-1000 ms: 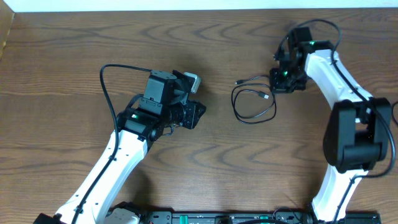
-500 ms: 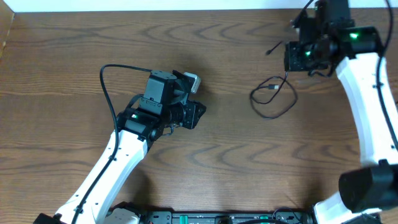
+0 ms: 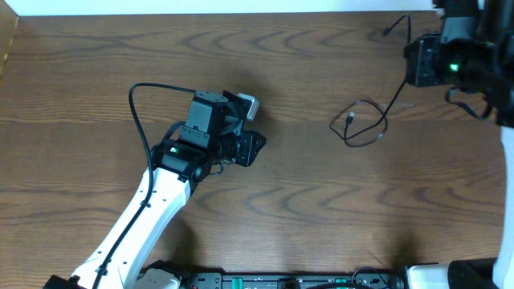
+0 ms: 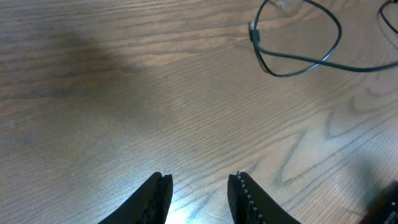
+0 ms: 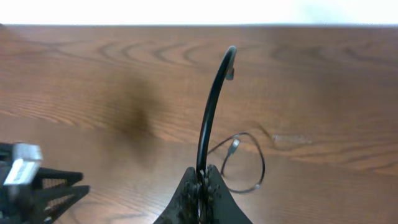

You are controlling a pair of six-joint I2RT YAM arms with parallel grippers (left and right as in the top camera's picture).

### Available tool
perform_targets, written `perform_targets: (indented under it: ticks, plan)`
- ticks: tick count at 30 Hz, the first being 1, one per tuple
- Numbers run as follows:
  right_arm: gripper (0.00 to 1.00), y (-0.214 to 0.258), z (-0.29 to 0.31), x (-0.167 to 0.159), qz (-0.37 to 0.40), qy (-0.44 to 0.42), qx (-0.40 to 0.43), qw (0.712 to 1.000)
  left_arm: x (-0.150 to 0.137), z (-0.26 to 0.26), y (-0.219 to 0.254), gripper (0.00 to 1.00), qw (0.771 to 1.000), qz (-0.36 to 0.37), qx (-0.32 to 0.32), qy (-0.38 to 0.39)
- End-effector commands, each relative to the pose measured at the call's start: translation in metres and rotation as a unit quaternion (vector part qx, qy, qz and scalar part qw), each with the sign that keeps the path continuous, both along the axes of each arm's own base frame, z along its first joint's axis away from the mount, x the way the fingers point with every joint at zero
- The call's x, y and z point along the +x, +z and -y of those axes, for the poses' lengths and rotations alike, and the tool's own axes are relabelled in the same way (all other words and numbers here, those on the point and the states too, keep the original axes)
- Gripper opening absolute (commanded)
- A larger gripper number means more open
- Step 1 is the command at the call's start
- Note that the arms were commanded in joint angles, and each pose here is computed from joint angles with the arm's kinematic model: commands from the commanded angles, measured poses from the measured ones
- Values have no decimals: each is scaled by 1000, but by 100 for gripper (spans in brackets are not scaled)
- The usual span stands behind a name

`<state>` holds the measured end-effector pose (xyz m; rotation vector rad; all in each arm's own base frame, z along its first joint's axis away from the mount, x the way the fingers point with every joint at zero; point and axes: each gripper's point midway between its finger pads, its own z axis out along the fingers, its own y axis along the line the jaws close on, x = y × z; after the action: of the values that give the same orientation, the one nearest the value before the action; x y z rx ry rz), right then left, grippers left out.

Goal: Untangle cables
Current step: 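Carry the black cable with the right gripper to the table's right edge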

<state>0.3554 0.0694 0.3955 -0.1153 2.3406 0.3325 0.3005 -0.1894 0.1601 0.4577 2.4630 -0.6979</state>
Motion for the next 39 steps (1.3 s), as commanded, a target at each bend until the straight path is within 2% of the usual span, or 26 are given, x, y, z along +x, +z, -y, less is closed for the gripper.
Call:
perform_targets:
  ticks: [1,12,21,27,39]
  plan:
    - [1,28,6,-12,35,-5,-8,999,5,-2,11,35,1000,15,-2,7]
    - [1,51,25,-36,53,-41,-40,997,5,-2,11,35,1000,15,-1,7]
    - [1,45,42,-28,45,-73,-69,994,5,-2,11,35,1000,15,-1,7]
    - [1,28,68,-2,20,-113,-80,990,5,-2,11,35,1000,16,-1,7]
    - [1,-48,126,95,-39,-172,-79,981,6,-2,11,35,1000,16,-2,7]
